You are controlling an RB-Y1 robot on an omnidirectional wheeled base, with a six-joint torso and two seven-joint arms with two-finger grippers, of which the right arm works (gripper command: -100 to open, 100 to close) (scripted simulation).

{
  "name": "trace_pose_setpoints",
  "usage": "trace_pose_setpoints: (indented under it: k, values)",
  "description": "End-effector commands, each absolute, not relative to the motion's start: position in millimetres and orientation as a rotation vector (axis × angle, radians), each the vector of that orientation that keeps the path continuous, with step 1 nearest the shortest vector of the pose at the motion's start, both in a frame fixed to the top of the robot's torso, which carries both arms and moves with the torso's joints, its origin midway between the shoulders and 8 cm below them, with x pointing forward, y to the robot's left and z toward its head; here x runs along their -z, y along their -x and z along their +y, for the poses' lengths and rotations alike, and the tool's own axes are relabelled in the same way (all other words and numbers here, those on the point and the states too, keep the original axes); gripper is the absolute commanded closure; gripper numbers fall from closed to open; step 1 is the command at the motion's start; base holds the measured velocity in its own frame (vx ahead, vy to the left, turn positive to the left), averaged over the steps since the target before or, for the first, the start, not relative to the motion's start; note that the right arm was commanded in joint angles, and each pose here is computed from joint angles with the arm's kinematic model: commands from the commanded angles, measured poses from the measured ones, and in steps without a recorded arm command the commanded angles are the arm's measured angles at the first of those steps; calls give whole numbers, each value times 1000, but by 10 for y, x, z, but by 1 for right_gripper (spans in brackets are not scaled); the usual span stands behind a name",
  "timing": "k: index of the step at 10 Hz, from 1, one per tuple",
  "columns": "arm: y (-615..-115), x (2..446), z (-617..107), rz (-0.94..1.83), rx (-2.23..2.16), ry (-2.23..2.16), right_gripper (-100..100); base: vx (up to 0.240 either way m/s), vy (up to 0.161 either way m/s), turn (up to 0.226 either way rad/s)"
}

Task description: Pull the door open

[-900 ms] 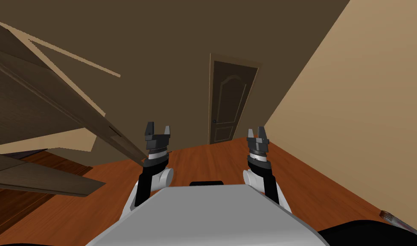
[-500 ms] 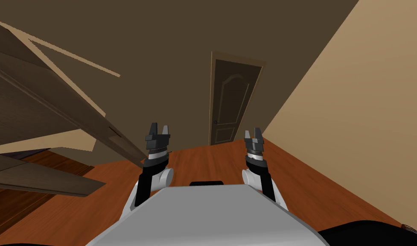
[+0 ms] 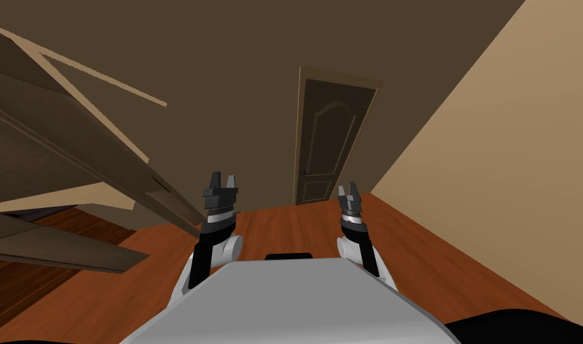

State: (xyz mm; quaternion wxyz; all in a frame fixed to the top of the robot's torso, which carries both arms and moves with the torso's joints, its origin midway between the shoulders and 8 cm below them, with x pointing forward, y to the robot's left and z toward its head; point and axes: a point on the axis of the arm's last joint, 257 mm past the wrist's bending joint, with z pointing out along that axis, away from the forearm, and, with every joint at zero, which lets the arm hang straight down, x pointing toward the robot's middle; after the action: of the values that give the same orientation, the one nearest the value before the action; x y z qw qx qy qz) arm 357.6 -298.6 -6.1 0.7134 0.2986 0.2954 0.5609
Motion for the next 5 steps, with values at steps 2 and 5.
trace_pose_setpoints:
  k: [2,5]
  values:
    - [-3700,261,-3003,690,-1245,-688,-100,89,-10,58]
    - [-3828,517,-3032,733,-1244,-722,-100,97,-14,68]
